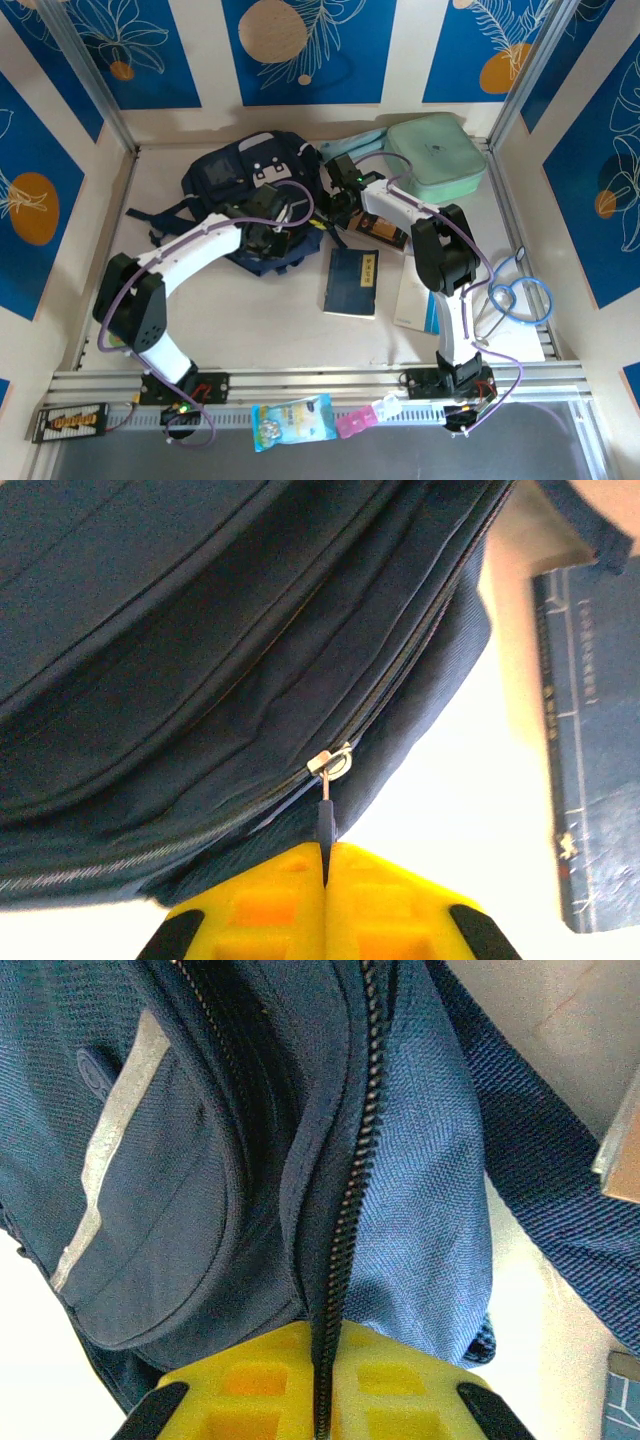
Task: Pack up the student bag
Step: Unzip the student bag at the top-center of the table.
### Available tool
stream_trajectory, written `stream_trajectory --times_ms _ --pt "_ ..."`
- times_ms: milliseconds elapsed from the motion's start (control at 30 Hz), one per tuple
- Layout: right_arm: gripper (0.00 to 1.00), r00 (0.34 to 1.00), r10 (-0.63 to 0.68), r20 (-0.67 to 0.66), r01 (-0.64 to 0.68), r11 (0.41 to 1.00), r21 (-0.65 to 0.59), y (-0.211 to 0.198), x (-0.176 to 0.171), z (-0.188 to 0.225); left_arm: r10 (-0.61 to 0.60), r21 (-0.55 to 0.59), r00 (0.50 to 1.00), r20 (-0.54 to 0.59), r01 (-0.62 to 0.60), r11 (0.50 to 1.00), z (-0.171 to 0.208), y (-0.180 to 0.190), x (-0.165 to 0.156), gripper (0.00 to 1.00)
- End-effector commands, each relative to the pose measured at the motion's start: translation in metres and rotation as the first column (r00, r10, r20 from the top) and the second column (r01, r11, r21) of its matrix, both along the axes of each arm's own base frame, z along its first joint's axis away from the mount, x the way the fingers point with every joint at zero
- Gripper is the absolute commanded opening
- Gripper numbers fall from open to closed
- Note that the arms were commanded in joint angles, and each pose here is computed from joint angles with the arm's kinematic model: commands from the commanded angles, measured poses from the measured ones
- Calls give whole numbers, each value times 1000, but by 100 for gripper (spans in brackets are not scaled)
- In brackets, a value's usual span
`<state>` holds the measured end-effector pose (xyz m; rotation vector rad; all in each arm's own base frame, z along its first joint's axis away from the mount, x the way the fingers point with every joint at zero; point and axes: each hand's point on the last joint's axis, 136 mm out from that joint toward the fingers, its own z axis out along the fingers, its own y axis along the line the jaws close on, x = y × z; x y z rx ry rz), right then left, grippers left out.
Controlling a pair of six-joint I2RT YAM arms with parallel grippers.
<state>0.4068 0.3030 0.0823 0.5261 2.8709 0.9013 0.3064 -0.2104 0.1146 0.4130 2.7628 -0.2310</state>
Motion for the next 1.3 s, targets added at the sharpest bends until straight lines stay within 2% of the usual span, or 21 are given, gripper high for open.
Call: stream_trajectory --times_ms 0,167,367,567,967,1100,1267 --pt "11 999 -35 12 35 998 -55 -18 12 -6 8 162 998 -63 2 987 -2 44 -27 0" --pt "11 999 -39 10 39 998 -55 -20 13 -7 37 189 997 -69 -24 982 2 67 -32 0" --pt "8 999 -19 42 22 998 -63 -19 17 -2 16 334 994 -104 19 942 4 106 -36 0" --pt "4 998 -28 65 34 996 -86 -24 19 0 39 389 990 -132 16 921 0 131 -34 0" --pt "4 997 -18 78 26 994 -103 -27 18 0 96 433 990 -99 -44 900 -13 173 0 0" --pt "4 996 -5 92 15 994 -106 -27 18 1 108 490 991 -74 -59 870 -17 193 13 0" --pt "0 994 16 112 -2 992 -123 -30 19 2 94 489 995 -42 -62 870 -16 204 32 0"
